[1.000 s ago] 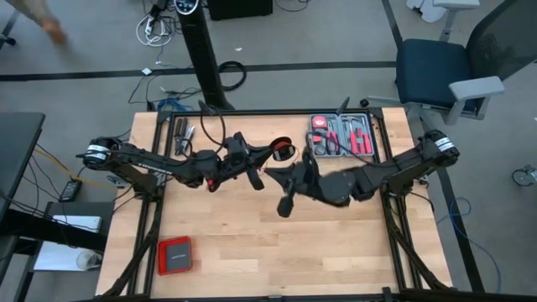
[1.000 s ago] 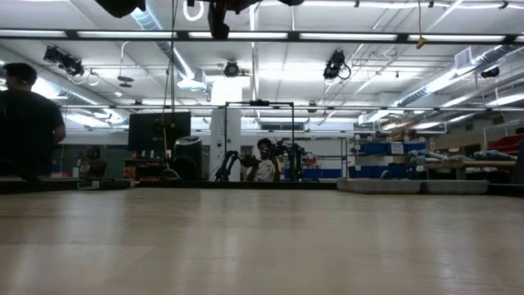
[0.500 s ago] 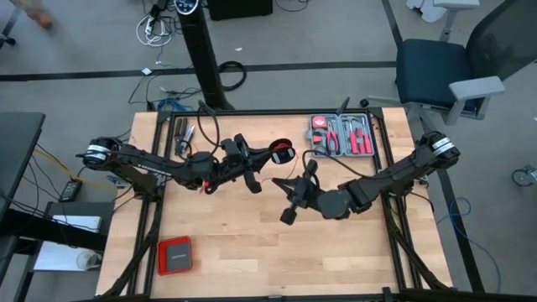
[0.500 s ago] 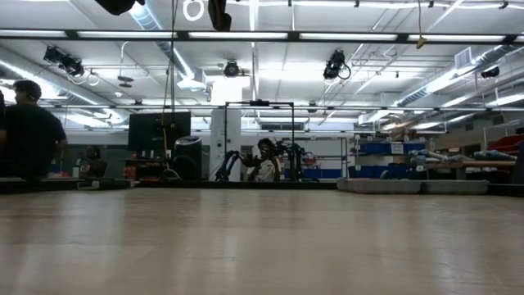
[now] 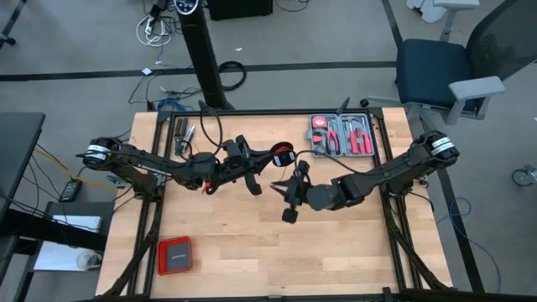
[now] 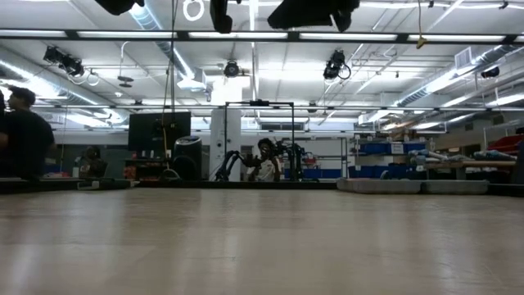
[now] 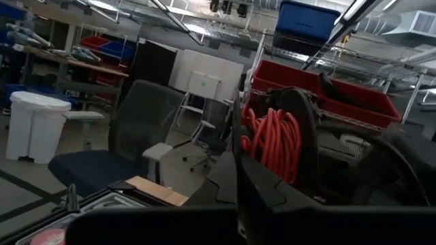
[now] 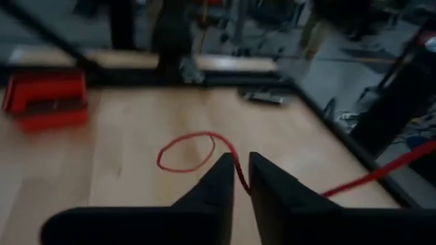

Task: Coil cords
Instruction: Coil the red cable wire onto the black spool

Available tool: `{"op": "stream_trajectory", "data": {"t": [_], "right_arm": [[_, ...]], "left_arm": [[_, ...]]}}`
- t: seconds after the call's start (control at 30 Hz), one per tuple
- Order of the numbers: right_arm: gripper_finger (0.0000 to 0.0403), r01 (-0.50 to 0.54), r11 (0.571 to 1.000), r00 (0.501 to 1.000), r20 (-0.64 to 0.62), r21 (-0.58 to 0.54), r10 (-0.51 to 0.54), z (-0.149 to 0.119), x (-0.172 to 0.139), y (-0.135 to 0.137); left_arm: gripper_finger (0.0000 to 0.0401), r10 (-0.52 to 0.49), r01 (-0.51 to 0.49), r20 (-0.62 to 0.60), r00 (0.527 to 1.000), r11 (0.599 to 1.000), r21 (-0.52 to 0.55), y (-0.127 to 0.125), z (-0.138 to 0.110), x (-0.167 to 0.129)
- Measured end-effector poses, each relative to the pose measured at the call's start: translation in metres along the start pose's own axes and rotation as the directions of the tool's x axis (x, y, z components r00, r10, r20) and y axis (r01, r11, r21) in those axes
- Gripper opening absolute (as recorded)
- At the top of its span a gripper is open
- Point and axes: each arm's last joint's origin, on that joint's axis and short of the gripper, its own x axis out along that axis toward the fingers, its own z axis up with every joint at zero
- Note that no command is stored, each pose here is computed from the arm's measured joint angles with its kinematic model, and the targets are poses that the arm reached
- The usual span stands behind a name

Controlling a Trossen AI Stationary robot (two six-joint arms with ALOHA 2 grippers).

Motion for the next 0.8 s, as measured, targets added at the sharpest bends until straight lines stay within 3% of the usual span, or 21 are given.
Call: {"op": "stream_trajectory", "data": {"t": [0.27, 0.4, 0.57, 0.67, 0.8], "right_arm": [[0.0139, -0.110, 0.993, 0.991, -0.085, -0.044, 0.106, -0.013, -0.019, 0.023], [0.0173, -0.156, 0.965, 0.984, -0.116, -0.210, 0.134, -0.006, -0.045, 0.036], [0.0177, -0.062, 0.907, 0.993, -0.114, -0.418, 0.015, 0.012, -0.073, 0.042], [0.0169, 0.005, 0.886, 0.997, -0.071, -0.463, -0.042, 0.028, -0.085, 0.043], [0.0159, 0.218, 0.856, 0.972, 0.023, -0.468, -0.235, 0.043, -0.102, 0.038]], "left_arm": [[0.0003, 0.002, -0.002, -0.007, 1.000, 1.000, 0.005, 0.000, -0.001, 0.000], [0.0003, 0.010, -0.009, -0.041, 0.999, 1.000, 0.022, 0.001, -0.004, 0.000], [0.0003, 0.013, -0.012, -0.042, 0.999, 1.000, 0.021, 0.002, -0.004, 0.000], [0.0003, 0.015, -0.014, -0.042, 0.999, 1.000, 0.024, 0.002, -0.005, 0.000], [0.0003, 0.013, -0.012, -0.043, 0.999, 1.000, 0.025, 0.002, -0.005, 0.000]]}}
